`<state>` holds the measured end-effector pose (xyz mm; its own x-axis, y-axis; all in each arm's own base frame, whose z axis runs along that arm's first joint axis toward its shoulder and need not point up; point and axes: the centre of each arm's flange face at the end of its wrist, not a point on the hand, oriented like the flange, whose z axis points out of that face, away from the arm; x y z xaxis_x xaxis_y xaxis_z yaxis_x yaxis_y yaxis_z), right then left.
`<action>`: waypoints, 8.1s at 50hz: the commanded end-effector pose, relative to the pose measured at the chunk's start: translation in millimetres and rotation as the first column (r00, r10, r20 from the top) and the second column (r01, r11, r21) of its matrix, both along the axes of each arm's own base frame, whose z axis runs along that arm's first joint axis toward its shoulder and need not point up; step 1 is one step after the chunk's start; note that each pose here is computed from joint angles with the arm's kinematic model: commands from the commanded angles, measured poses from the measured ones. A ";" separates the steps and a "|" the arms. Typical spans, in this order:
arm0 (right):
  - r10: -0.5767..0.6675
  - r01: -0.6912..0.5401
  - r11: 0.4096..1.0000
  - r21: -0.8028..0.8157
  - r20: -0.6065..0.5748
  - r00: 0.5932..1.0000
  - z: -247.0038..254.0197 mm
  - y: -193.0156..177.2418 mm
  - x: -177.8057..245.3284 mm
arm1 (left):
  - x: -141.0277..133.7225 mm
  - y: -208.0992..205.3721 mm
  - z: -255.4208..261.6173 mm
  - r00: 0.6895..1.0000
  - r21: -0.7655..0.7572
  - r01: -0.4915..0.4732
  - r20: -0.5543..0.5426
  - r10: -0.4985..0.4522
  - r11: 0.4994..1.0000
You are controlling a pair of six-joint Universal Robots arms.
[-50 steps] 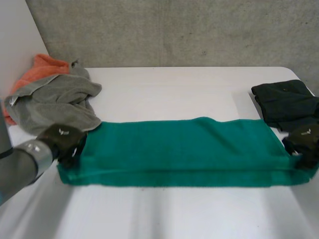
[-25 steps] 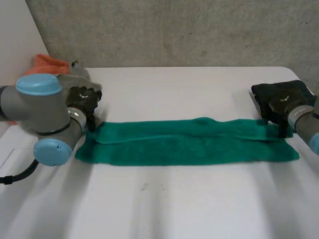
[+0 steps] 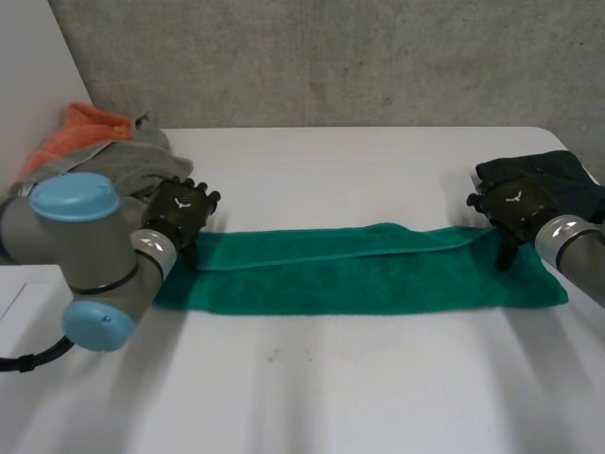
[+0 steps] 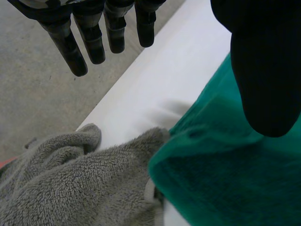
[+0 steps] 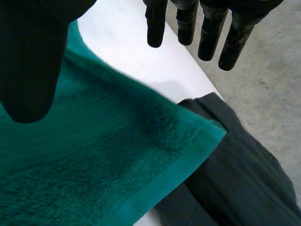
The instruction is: Fold the laundry.
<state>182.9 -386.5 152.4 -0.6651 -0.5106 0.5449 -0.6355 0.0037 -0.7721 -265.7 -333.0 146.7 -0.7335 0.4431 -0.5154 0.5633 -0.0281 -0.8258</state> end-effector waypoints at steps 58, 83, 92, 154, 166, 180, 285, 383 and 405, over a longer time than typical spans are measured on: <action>-0.170 0.155 0.976 0.152 0.088 0.982 -18.7 35.8 -65.0 | 13.8 32.3 46.6 0.986 -0.161 -0.030 -0.167 0.003 0.987; -0.374 0.374 0.926 -0.048 0.010 0.928 19.6 17.8 -160.1 | 20.5 46.3 68.4 0.984 -0.190 -0.037 -0.179 0.002 0.981; -0.356 0.334 0.929 -0.161 -0.132 0.925 46.3 13.7 -165.4 | 25.8 53.2 69.7 0.984 -0.178 -0.044 -0.176 0.012 0.983; 0.006 -0.015 0.982 0.191 0.052 0.999 -28.9 113.9 24.1 | -93.3 97.4 12.7 0.958 -0.018 0.199 -0.209 -0.199 0.980; 0.286 -0.304 0.935 -0.183 -0.120 0.951 30.4 141.9 124.0 | -29.7 89.2 57.9 0.974 -0.036 0.018 -0.224 -0.026 0.999; 0.615 -0.618 0.774 -0.141 -0.066 0.786 -4.5 223.5 195.1 | -4.4 81.4 70.0 0.961 -0.038 -0.066 -0.273 0.053 0.997; 0.326 -0.336 0.942 -0.013 0.274 0.905 -44.4 153.1 172.7 | -66.9 125.8 122.3 0.772 0.003 0.552 -0.382 -0.509 0.834; -0.652 0.652 0.640 -0.406 0.162 0.741 132.5 -48.4 -283.7 | -70.7 155.7 150.0 0.738 -0.094 0.568 -0.382 -0.556 0.818; 0.422 -0.286 0.863 -0.415 0.284 0.861 76.8 106.5 88.5 | 69.9 -65.9 124.7 0.935 -0.218 -0.032 -0.350 -0.047 0.975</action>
